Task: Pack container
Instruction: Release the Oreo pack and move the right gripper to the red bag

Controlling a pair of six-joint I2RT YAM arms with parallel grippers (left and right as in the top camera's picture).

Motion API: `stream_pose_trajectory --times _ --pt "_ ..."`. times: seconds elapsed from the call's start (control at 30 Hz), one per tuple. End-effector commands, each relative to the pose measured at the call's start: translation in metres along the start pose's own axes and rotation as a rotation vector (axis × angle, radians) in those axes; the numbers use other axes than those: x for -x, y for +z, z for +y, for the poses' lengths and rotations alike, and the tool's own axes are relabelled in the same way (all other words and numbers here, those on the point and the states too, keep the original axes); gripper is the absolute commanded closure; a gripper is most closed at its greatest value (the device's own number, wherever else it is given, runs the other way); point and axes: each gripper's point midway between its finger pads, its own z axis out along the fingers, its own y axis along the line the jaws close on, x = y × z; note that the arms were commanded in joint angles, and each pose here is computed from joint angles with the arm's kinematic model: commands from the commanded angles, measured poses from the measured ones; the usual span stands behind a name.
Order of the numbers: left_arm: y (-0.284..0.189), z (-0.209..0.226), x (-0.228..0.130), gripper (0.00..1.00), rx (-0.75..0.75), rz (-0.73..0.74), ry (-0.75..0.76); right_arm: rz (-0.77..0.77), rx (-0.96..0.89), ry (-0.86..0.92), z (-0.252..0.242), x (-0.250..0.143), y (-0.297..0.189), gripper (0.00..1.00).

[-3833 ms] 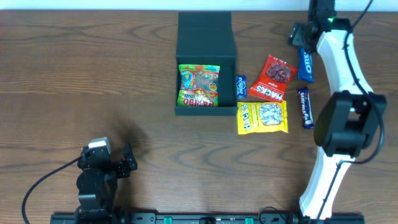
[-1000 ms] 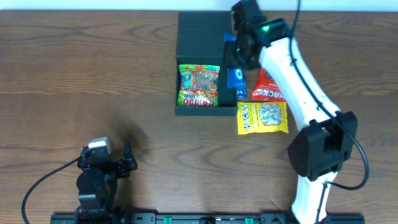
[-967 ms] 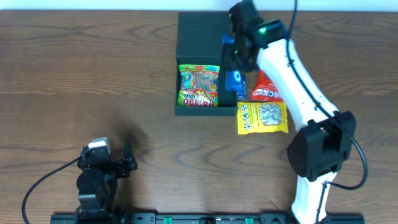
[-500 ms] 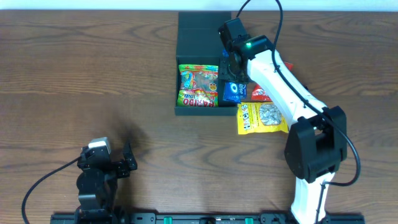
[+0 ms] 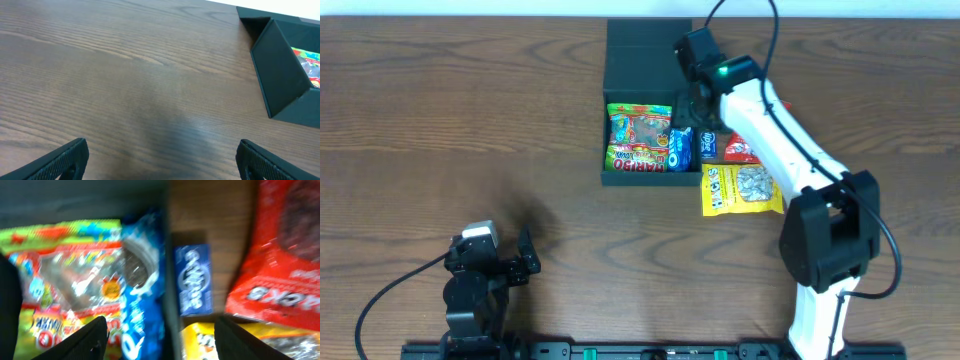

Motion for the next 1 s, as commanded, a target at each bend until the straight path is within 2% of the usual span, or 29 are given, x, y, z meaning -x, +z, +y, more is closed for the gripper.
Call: stream_pose_trajectory --times 0.0,0.13,0.4,0.8,0.9,0.93,0.97 --pt "0.003 0.004 -0.006 0.05 0.020 0.008 0.007 -0.069 -0.017 0.047 -0.038 0.038 -0.011 0.32" --pt "0.003 0.004 -0.006 0.05 0.020 0.008 0.007 -0.093 -0.034 0.123 -0.079 0.059 -0.009 0.33" --pt "0.003 0.004 -0.006 0.05 0.020 0.008 0.006 -0.172 -0.054 0.156 -0.100 0.085 0.000 0.39" --pt "0.003 0.004 -0.006 0.05 0.020 0.008 0.006 -0.008 -0.104 0.140 -0.104 0.053 0.081 0.43" --pt "0.003 0.004 -0.006 0.05 0.020 0.009 0.007 0.028 -0.120 0.138 -0.106 0.044 0.095 0.50" --pt "0.003 0.004 -0.006 0.05 0.020 0.008 0.007 0.039 -0.128 0.136 -0.108 0.041 0.101 0.57" --pt "0.003 0.004 -0.006 0.05 0.020 0.008 0.007 0.058 -0.135 0.147 -0.109 0.036 0.107 0.74"
